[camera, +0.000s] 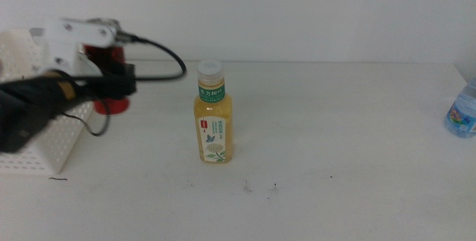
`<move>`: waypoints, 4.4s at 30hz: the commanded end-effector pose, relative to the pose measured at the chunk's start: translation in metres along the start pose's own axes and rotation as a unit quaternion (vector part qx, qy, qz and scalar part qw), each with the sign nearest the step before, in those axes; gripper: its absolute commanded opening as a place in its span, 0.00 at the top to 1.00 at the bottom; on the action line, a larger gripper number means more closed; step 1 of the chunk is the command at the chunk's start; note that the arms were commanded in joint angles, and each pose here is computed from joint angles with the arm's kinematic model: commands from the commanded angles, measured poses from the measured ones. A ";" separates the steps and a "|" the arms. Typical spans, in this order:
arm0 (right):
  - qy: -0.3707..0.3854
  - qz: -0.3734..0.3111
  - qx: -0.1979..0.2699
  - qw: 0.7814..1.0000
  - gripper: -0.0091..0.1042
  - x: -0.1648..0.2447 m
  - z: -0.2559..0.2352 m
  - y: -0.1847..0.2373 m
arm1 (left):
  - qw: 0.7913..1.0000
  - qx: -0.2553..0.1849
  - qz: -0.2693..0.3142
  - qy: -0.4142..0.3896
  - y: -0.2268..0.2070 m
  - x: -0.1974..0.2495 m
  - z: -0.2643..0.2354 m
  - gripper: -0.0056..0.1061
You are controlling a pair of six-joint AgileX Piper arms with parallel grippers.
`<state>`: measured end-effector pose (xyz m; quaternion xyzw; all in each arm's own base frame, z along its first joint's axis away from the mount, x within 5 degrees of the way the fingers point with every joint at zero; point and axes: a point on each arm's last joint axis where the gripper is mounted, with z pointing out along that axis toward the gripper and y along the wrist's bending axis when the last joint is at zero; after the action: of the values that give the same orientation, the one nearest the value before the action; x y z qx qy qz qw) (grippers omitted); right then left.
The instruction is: Use arms to grab the bottles and put them into the dustbin to the left of the table.
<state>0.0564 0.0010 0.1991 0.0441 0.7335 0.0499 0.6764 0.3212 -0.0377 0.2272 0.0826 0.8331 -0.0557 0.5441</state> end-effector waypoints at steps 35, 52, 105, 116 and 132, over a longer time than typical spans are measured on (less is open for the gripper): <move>-0.005 -0.005 0.004 1.000 0.17 0.000 0.000 -0.001 | 0.948 -0.043 -0.027 0.315 0.152 -0.120 -0.011 0.70; -0.005 -0.005 0.004 1.000 0.17 0.000 0.000 -0.001 | 0.919 -0.047 -0.037 0.390 0.184 -0.063 0.044 0.50; -0.005 -0.005 0.004 1.000 0.17 0.000 0.000 -0.001 | 0.985 0.143 0.024 -0.092 -0.095 0.084 -0.084 0.11; -0.005 -0.005 0.004 1.000 0.17 0.000 0.000 -0.001 | 0.986 0.154 0.017 -0.067 -0.114 0.079 -0.033 0.11; -0.005 -0.005 0.004 1.000 0.17 0.000 0.000 -0.001 | 0.985 0.164 0.010 -0.055 -0.133 0.078 0.023 0.11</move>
<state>0.0564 0.0010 0.1991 0.0441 0.7335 0.0499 0.6764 0.2812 -0.1621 0.1465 0.1784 0.7861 -0.1830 0.5628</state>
